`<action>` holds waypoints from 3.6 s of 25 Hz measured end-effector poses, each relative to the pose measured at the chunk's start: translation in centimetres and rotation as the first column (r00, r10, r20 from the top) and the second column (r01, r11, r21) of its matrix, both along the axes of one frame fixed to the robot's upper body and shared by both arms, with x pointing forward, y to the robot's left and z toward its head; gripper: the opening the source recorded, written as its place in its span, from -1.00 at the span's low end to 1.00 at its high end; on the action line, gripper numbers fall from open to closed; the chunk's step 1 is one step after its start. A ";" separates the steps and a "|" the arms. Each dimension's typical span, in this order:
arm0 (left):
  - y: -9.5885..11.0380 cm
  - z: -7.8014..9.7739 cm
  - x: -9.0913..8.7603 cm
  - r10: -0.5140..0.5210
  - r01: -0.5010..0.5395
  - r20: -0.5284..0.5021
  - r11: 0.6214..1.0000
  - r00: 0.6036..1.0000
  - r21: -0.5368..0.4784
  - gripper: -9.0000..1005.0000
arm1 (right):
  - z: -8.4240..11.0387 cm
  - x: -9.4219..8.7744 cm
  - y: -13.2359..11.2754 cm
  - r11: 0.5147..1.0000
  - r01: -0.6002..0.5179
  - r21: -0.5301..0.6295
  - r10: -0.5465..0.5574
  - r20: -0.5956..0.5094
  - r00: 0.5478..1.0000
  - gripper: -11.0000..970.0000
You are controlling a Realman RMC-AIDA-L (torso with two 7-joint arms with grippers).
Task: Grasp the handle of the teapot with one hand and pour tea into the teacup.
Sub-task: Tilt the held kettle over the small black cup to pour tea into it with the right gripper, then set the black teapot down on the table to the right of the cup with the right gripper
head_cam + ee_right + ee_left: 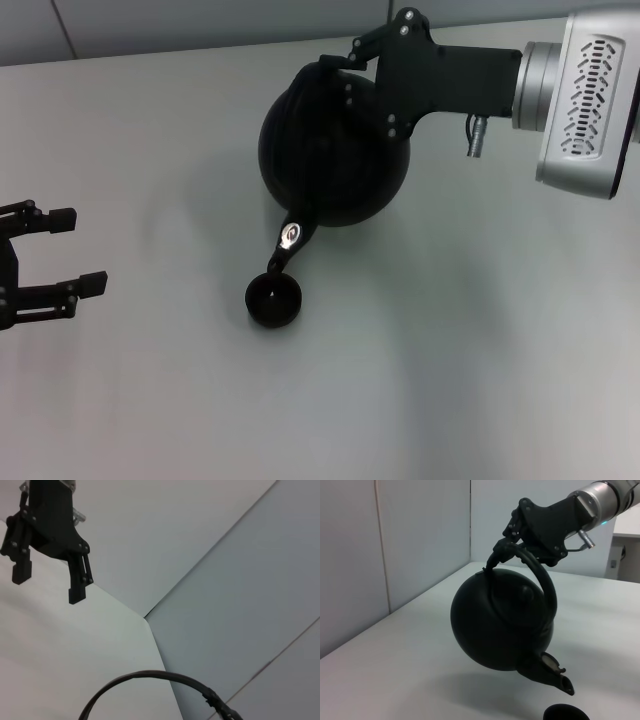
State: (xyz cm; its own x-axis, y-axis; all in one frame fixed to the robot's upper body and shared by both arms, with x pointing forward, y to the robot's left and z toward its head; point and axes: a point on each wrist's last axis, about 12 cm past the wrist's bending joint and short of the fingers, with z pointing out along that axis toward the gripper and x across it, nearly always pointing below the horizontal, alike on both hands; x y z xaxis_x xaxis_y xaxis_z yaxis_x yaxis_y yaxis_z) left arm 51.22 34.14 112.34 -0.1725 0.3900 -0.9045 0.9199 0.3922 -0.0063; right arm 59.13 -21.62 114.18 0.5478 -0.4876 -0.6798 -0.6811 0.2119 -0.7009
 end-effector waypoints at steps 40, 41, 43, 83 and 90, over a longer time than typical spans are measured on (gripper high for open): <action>0.2 -0.3 -0.2 0.010 -0.010 -0.004 1.000 1.000 0.000 0.62 | -1.0 -1.2 -0.4 0.994 0.058 0.087 -0.055 -0.038 0.998 -0.85; 0.2 -0.3 -0.2 0.010 -0.010 -0.004 1.000 1.000 0.000 0.62 | -1.2 -1.3 -0.5 0.994 0.064 0.091 -0.060 -0.044 0.997 -0.85; 0.2 -0.3 -0.2 0.009 -0.009 -0.004 1.000 1.000 0.000 0.62 | -1.5 -1.4 -0.7 0.992 0.075 0.103 -0.069 -0.059 0.996 -0.85; -0.6 -0.8 -0.2 -0.015 0.015 -0.025 1.000 1.000 0.019 0.62 | -8.6 -4.1 -6.6 0.550 0.650 0.524 -0.260 -0.633 0.730 -0.85; -0.6 -0.8 -0.2 -0.016 0.017 -0.027 1.000 1.000 0.019 0.62 | -8.6 -3.5 -6.3 0.611 0.644 0.460 -0.297 -0.621 0.725 -0.85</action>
State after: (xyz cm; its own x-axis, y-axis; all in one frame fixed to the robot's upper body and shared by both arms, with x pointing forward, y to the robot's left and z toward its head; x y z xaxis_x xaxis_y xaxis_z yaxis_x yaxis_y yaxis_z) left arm 51.05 33.58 111.52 -0.1898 0.4102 -0.8920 0.9259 0.3771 -0.0236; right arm 55.65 -27.91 105.53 -0.0816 0.0381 -0.9959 -0.5276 0.8461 0.0756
